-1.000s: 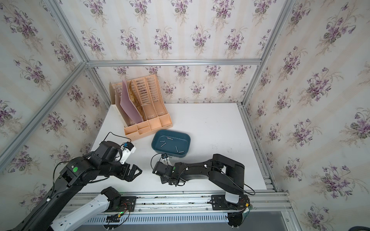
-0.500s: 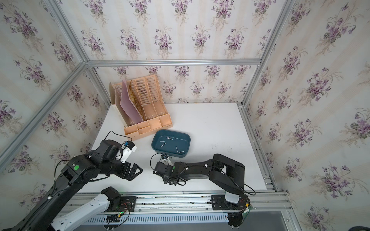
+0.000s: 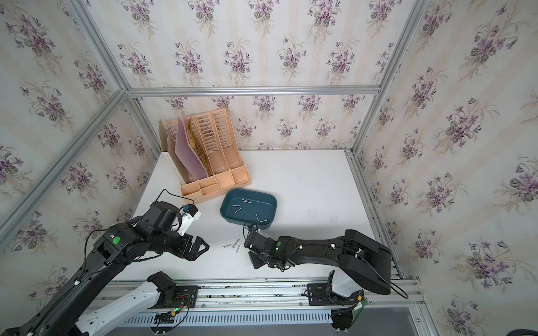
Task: Put the screws on the desktop into the storage box
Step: Pick up the screw from the center of the board, then place the screw in the storage box.
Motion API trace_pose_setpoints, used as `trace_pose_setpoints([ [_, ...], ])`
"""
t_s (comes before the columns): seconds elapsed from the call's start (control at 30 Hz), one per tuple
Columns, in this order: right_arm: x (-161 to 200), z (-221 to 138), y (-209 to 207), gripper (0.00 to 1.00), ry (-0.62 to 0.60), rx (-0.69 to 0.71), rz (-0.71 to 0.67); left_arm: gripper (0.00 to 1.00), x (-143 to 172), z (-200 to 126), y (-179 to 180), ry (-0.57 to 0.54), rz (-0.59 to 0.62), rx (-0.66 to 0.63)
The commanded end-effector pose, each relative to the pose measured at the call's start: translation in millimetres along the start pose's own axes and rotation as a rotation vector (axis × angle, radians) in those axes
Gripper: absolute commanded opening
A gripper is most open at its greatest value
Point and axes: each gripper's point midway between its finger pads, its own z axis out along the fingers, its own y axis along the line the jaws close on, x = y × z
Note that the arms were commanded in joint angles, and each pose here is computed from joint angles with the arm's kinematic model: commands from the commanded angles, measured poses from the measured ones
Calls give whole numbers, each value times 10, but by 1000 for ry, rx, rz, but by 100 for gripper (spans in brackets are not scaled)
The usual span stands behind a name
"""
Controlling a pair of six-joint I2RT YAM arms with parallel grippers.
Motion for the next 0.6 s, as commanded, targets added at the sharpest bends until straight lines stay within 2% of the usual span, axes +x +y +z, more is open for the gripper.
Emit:
trace_pose_setpoints([
  [0.0,-185,-174,132,0,-80,-125,14,99,-67,10,-31,-22,12,15],
  [0.3,-780,-856,-126,0,-274,-138,44,99,-141,53,-60,-34,4,31],
  [0.43,-1088,-980,-204,0,-320,-108,27,99,-180,70,-70,-34,-1,33],
  [0.57,-1390,-939,-248,0,-330,-66,-2,99,-214,88,-68,-37,-10,30],
])
